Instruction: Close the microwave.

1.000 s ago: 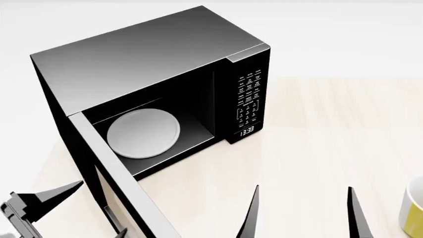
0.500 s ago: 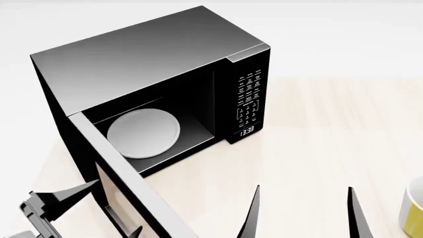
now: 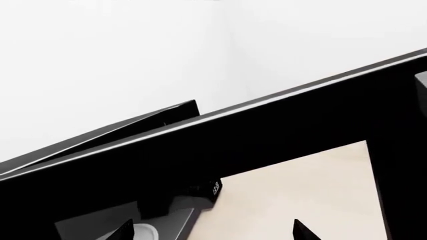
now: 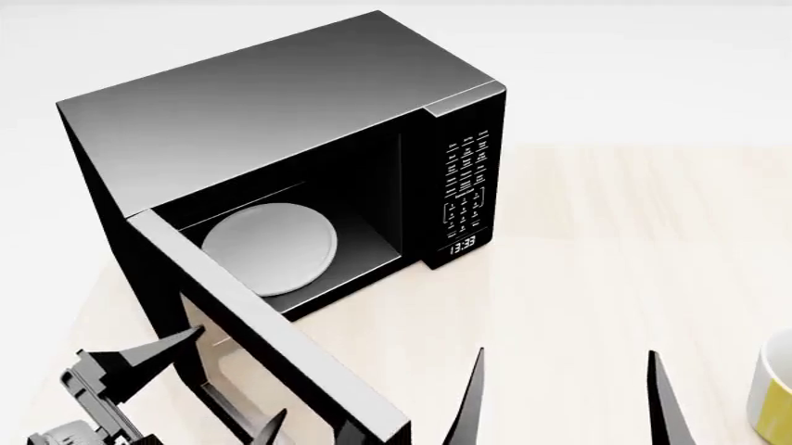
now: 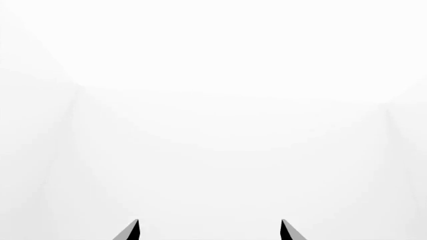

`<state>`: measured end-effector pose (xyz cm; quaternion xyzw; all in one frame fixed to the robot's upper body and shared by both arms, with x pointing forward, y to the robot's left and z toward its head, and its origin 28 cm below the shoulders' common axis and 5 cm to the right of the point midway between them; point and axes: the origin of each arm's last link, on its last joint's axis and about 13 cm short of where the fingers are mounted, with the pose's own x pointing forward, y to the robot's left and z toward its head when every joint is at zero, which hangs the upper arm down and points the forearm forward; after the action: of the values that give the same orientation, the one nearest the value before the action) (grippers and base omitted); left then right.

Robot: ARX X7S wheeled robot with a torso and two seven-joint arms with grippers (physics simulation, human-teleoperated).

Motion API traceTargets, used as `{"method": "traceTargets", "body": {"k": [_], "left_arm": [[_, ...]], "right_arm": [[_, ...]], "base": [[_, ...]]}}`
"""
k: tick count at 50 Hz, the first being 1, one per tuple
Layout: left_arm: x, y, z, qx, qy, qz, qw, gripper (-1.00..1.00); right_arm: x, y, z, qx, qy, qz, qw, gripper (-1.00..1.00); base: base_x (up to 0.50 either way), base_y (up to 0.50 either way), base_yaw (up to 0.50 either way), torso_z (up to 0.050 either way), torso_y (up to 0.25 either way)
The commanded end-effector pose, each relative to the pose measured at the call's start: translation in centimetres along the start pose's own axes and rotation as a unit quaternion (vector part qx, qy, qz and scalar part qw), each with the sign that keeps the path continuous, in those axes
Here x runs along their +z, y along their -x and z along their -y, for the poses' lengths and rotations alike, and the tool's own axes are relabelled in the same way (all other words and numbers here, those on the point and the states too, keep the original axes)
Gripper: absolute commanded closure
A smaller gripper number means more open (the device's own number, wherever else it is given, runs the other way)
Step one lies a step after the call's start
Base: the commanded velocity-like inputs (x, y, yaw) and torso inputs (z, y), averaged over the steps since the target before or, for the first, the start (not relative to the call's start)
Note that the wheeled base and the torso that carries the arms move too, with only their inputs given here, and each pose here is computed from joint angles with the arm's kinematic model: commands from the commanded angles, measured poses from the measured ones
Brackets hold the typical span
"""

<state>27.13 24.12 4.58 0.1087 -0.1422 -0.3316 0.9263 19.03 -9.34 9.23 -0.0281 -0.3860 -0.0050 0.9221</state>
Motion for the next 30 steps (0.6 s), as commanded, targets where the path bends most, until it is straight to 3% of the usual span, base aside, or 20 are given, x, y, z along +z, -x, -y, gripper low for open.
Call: {"method": "traceTargets", "body": {"k": [1, 30], "left_arm": [[0.1, -1.1, -0.1, 0.019, 0.002, 0.016, 1.000, -1.00], [0.3, -3.6, -0.9, 0.057, -0.003, 0.038, 0.998, -1.00]], "right_arm": [[0.0, -0.1, 0.1, 0.001, 0.004, 0.001, 1.000, -1.00], [-0.2, 0.0, 0.1, 0.002, 0.004, 0.000, 1.000, -1.00]], "base": [[0.00, 0.00, 0.00, 0.000, 0.000], [0.00, 0.00, 0.00, 0.000, 0.000]]}}
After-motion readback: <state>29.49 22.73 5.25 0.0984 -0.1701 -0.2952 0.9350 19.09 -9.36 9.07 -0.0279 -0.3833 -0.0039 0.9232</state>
